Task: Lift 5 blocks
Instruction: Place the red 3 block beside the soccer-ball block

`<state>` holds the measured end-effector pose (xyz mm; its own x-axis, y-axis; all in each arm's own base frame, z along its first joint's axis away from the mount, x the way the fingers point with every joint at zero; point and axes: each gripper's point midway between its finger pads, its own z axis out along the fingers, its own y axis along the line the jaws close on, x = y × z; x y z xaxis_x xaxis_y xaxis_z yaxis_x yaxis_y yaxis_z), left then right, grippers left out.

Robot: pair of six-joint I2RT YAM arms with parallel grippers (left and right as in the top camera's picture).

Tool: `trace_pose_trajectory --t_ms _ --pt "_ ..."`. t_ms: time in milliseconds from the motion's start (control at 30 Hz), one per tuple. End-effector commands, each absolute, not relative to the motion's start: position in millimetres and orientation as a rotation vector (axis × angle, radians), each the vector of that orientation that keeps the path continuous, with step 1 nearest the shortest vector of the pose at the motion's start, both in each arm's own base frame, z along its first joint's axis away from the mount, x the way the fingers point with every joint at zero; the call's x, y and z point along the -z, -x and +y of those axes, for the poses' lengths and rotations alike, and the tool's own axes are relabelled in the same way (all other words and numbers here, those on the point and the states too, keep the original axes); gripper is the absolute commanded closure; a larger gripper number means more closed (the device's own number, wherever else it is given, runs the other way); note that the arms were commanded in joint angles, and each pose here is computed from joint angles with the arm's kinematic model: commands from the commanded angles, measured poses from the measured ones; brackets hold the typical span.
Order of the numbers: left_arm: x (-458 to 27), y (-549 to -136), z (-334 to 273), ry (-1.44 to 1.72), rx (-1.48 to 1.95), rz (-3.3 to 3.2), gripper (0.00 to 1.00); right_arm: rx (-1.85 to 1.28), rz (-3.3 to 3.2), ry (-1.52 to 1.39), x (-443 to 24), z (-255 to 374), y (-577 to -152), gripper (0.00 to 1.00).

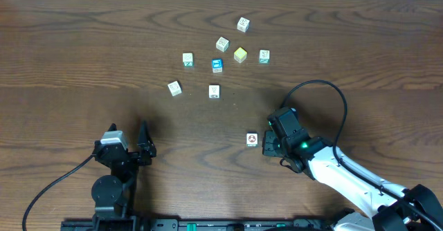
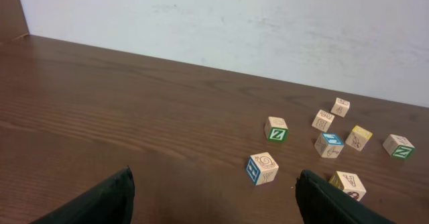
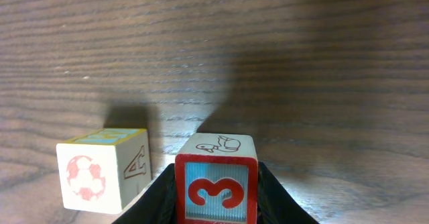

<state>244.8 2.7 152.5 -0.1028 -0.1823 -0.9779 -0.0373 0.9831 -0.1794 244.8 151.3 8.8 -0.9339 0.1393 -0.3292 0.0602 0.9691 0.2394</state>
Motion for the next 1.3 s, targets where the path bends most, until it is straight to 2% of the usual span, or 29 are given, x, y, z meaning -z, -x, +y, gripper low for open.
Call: trace_pose_trajectory --t_ms 0,167,300,700,1267 --pt "-137 -244 3 0.180 0.124 1.718 0.23 -0.378 2.806 -0.055 -6 162 -237 0.99" --pt "-137 -244 3 0.180 0.124 1.718 0.23 -0.389 2.800 -0.002 -7 164 -237 0.97" --pt "-137 -244 3 0.180 0.124 1.718 0.23 -0.397 2.784 0.014 -9 166 -240 0.83" --pt "-137 -244 3 0.180 0.124 1.718 0.23 -0.400 2.765 0.023 -11 168 -244 0.59" --pt "-137 -244 3 0.180 0.124 1.718 0.23 -0.379 2.738 0.013 -24 166 -250 0.56"
